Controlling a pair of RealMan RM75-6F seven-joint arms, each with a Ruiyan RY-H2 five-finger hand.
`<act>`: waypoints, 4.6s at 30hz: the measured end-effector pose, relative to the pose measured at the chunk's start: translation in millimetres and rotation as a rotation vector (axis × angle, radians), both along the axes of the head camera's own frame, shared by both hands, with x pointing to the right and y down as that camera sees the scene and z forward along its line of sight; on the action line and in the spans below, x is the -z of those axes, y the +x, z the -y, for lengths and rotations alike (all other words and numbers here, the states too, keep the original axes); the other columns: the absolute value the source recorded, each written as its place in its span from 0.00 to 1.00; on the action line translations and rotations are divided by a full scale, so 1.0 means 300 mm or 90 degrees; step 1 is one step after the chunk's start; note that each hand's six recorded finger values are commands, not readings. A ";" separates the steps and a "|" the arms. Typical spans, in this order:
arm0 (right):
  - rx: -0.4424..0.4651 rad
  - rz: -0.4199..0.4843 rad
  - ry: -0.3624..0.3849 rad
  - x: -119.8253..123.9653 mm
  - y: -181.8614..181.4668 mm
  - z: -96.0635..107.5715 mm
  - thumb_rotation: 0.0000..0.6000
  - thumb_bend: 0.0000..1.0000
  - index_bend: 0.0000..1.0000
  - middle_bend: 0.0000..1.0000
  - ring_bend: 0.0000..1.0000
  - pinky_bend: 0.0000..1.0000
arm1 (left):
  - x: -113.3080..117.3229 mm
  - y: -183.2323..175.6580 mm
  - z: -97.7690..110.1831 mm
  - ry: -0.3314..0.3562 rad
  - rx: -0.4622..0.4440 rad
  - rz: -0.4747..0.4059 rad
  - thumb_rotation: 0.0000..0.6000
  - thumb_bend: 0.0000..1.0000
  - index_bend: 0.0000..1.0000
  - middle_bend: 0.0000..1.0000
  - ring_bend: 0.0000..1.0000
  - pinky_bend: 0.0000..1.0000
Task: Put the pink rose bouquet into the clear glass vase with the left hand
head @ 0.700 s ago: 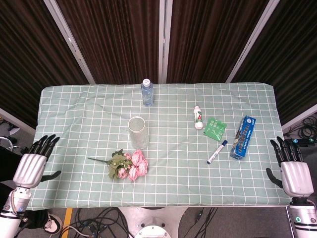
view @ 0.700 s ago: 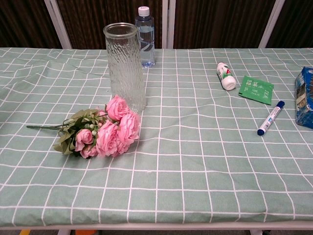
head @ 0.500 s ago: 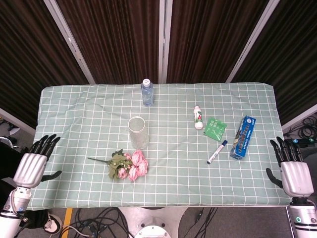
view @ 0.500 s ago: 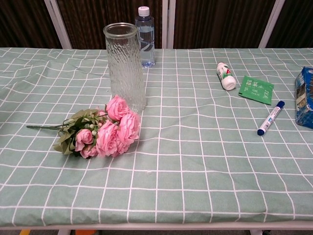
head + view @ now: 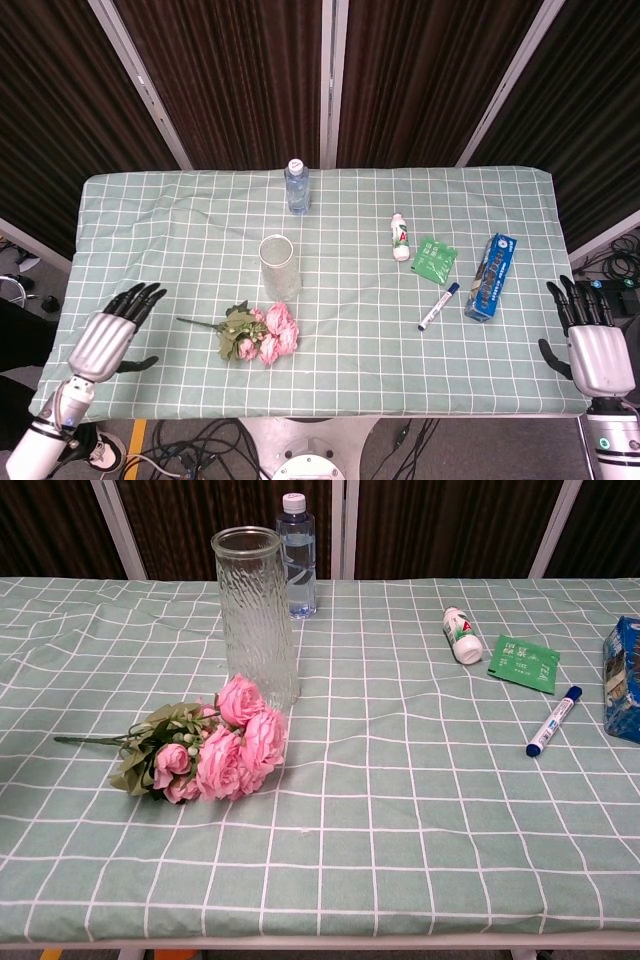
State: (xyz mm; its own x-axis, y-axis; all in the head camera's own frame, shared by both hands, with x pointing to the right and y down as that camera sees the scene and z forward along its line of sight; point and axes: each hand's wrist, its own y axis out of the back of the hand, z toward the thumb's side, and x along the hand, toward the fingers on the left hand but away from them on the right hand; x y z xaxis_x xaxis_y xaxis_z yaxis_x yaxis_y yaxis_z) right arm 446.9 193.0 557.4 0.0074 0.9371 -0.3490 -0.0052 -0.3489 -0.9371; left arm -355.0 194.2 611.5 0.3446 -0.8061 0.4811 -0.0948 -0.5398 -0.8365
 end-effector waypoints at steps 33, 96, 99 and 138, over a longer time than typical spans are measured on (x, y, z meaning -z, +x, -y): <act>-0.014 0.002 -0.006 -0.005 0.036 0.015 1.00 0.22 0.00 0.00 0.00 0.00 | -0.288 0.494 0.036 -0.163 -0.130 -0.099 1.00 0.00 0.00 0.00 0.00 0.12; -0.046 0.014 -0.026 -0.007 0.069 0.009 1.00 0.22 0.00 0.00 0.00 0.00 | -0.214 0.445 0.159 -0.010 -0.103 -0.110 1.00 0.17 0.64 0.64 0.62 0.77; -0.044 0.014 -0.023 -0.003 0.066 0.010 1.00 0.22 0.00 0.00 0.00 0.00 | -0.169 0.396 0.199 0.027 -0.084 -0.107 1.00 0.17 0.64 0.65 0.62 0.77; -0.025 0.007 -0.044 -0.039 0.031 -0.011 1.00 0.22 0.00 0.00 0.00 0.00 | 0.399 0.306 0.703 0.443 0.349 -0.598 1.00 0.17 0.60 0.62 0.60 0.75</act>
